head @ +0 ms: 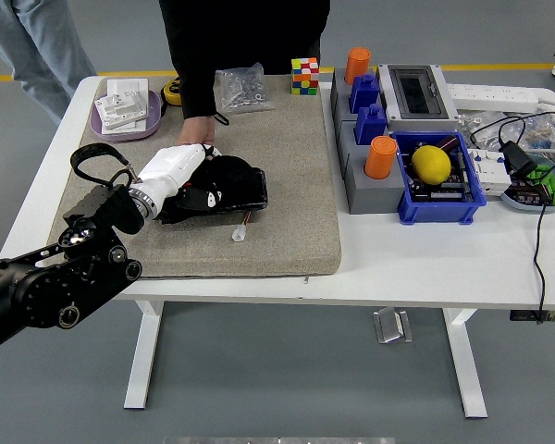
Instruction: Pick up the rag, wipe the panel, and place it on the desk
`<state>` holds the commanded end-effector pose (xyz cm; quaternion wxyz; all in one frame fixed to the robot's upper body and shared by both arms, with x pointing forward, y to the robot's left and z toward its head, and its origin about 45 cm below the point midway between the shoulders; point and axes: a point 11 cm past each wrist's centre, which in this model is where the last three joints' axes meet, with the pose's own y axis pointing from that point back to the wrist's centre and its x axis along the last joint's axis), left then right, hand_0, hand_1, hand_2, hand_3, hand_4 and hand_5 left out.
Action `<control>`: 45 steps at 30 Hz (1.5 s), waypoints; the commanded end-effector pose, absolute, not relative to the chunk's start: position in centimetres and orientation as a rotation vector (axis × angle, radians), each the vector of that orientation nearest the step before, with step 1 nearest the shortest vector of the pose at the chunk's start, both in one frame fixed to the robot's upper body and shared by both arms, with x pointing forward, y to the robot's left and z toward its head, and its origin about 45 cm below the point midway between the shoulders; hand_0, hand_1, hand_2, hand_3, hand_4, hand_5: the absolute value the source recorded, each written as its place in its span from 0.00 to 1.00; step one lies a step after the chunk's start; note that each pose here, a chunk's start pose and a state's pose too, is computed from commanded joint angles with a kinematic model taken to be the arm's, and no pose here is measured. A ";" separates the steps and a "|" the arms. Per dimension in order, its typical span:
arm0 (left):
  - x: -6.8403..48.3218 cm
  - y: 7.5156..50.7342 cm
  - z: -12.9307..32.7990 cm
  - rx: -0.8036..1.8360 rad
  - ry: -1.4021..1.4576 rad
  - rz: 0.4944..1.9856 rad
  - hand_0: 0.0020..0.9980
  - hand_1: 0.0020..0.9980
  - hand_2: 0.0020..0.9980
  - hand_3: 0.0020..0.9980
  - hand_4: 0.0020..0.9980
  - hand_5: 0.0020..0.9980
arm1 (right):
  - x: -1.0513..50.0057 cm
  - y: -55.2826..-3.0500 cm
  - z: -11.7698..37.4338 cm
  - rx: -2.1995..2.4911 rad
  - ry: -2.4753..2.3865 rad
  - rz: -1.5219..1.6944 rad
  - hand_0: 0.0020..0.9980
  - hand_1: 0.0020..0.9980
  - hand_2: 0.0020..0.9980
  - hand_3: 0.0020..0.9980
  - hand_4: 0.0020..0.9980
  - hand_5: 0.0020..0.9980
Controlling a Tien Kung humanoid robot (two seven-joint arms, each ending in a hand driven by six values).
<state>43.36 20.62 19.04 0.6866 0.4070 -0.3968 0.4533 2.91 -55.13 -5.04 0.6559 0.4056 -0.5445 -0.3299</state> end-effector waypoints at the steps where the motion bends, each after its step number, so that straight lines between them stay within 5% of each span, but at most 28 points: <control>1: 43.4 20.4 19.1 0.908 -0.891 1.012 0.24 0.18 0.47 0.37 0.33 0.00 | 3.0 -55.2 -5.0 0.920 -1.234 -0.746 0.73 0.61 0.68 0.59 1.00 0.43; 22: 43.4 17.0 19.5 0.879 -0.932 0.944 0.24 0.18 0.47 0.37 0.34 0.00 | 3.8 -55.5 -4.7 0.926 -1.231 -0.726 0.73 0.61 0.68 0.59 1.00 0.43; 45: 43.7 20.3 18.8 0.957 -0.940 0.970 0.24 0.18 0.47 0.37 0.34 0.00 | 3.1 -55.1 -5.0 0.925 -1.234 -0.746 0.73 0.61 0.68 0.59 1.00 0.43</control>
